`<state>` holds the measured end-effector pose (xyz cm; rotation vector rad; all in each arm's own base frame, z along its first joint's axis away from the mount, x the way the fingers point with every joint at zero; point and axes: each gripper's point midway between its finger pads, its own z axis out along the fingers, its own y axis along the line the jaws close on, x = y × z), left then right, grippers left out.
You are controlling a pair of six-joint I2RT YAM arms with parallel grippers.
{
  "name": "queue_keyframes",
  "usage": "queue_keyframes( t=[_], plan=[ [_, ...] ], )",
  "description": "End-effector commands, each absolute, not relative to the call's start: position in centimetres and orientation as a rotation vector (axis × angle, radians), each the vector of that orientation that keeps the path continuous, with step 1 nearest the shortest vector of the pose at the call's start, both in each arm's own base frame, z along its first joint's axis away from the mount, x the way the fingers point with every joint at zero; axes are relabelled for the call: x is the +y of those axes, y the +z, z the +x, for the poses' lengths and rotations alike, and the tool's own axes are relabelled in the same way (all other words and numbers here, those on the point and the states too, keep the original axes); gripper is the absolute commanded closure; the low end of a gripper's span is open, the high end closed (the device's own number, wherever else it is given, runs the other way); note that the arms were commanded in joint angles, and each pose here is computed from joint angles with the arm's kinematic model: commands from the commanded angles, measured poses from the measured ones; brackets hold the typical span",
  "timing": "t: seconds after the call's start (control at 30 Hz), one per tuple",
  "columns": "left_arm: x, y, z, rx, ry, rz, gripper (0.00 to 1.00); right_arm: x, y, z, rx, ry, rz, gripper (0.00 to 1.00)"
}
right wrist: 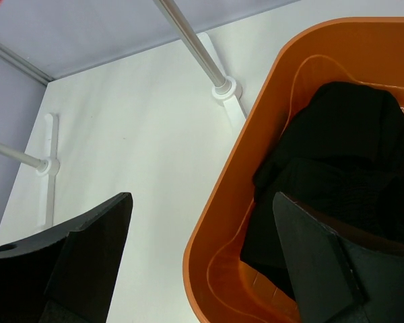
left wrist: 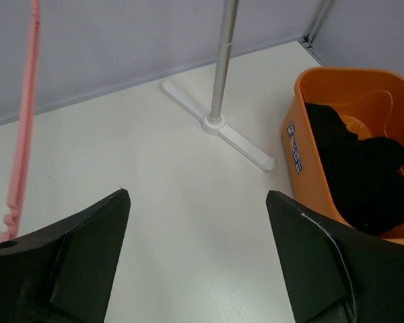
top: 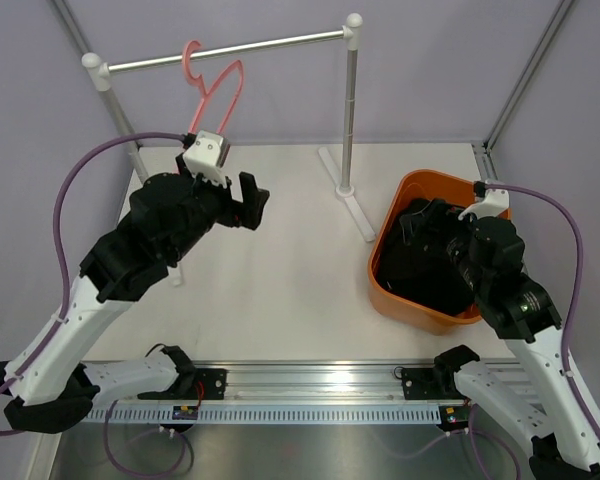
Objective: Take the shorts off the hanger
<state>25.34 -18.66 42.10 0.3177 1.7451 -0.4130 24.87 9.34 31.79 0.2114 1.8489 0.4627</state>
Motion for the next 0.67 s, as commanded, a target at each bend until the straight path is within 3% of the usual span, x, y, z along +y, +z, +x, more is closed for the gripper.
queue_keyframes(
  t=[0.0,0.13,0.63],
  plan=[
    [-20.1,40.6,23.6,1.755,-0.478,0.384,0.12,10.0,32.7,25.2,1.803,0.513,0.197,0.05],
    [-20.9,37.5,22.0,1.800,-0.516,0.456,0.12,10.1,33.2,25.1,1.763,0.539,0.196,0.01],
    [-20.0,34.9,20.0,1.807,-0.566,0.484,0.12,9.6,33.8,25.6,1.714,0.522,0.233,0.00]
  ],
)
